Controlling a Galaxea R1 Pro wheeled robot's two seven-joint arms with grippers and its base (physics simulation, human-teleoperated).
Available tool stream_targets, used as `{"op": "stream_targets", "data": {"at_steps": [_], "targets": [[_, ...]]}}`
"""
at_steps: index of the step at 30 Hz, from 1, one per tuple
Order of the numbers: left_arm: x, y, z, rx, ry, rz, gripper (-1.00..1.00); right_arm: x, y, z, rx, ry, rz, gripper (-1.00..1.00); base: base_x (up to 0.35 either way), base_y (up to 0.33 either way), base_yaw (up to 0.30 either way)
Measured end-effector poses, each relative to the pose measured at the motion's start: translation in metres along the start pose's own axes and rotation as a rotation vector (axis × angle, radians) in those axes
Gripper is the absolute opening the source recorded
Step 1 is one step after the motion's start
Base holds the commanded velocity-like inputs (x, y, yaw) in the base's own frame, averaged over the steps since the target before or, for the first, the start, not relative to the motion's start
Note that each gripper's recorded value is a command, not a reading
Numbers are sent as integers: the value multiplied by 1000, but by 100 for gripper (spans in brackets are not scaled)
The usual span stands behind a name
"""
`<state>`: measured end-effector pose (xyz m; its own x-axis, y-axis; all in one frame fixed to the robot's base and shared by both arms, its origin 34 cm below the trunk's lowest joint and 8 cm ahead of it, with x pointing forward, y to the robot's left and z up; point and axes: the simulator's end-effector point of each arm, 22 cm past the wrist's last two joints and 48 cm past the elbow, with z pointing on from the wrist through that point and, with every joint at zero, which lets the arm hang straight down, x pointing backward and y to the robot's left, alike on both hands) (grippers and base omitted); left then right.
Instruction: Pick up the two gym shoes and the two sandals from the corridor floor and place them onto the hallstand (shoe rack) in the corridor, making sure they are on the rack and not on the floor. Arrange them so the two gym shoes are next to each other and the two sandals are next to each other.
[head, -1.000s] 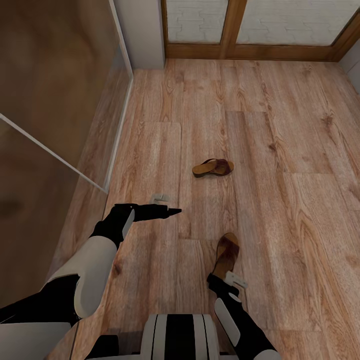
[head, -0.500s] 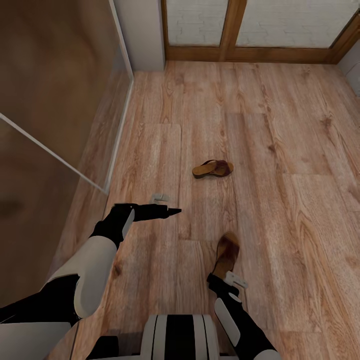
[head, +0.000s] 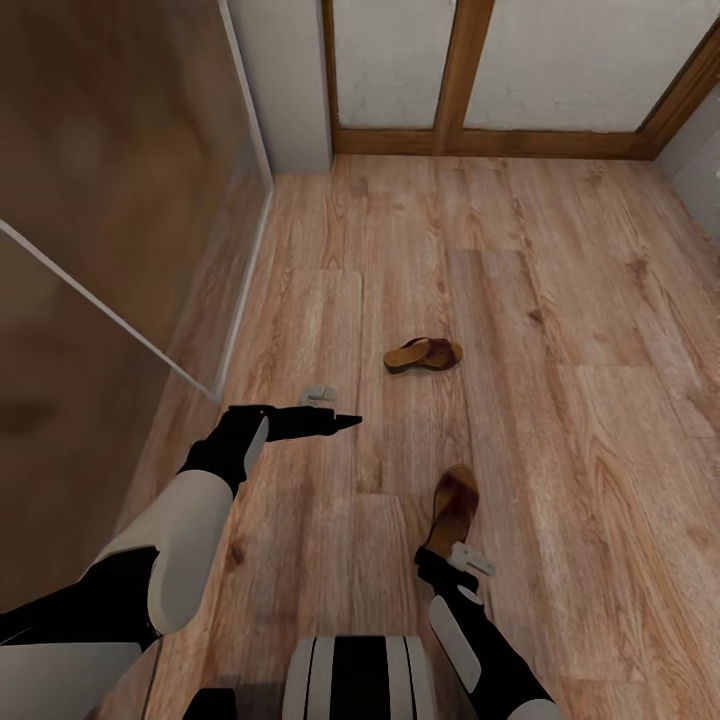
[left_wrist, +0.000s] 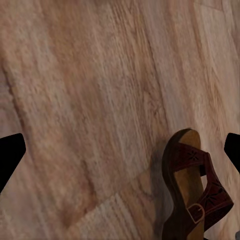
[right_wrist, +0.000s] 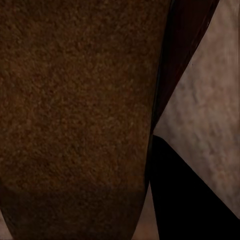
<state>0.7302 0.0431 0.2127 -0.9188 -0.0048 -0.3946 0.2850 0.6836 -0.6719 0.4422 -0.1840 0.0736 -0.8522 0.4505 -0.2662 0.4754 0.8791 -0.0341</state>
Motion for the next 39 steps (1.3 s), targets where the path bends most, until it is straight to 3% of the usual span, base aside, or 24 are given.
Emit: {"op": "stream_targets", "data": {"at_steps": [9,16,24,32,36,39], "targets": [[-18,-12,-13,-2,-24,26,100,-17,7,-11,-16,-34,4,-100,0,0,0],[-32,-23,-26,-6,-42,48,100,-44,12,-22,-31,-119,30,-100,0,0,-40],[-50,-37,-43,-14,-70,82,100,-65,20,-36,-52,-166,40,-100,0,0,-94],[-74,-23,-82,-74,-122,125,100,-85,24,-51,-69,-209,36,-100,0,0,-98],[-51,-4,-95,-130,-115,116,100,-121,-8,-53,-21,-305,-85,-100,0,0,-98],[-34,15,-104,-200,-135,133,100,-142,-17,-60,-2,-367,-165,-100,0,0,-98]]}}
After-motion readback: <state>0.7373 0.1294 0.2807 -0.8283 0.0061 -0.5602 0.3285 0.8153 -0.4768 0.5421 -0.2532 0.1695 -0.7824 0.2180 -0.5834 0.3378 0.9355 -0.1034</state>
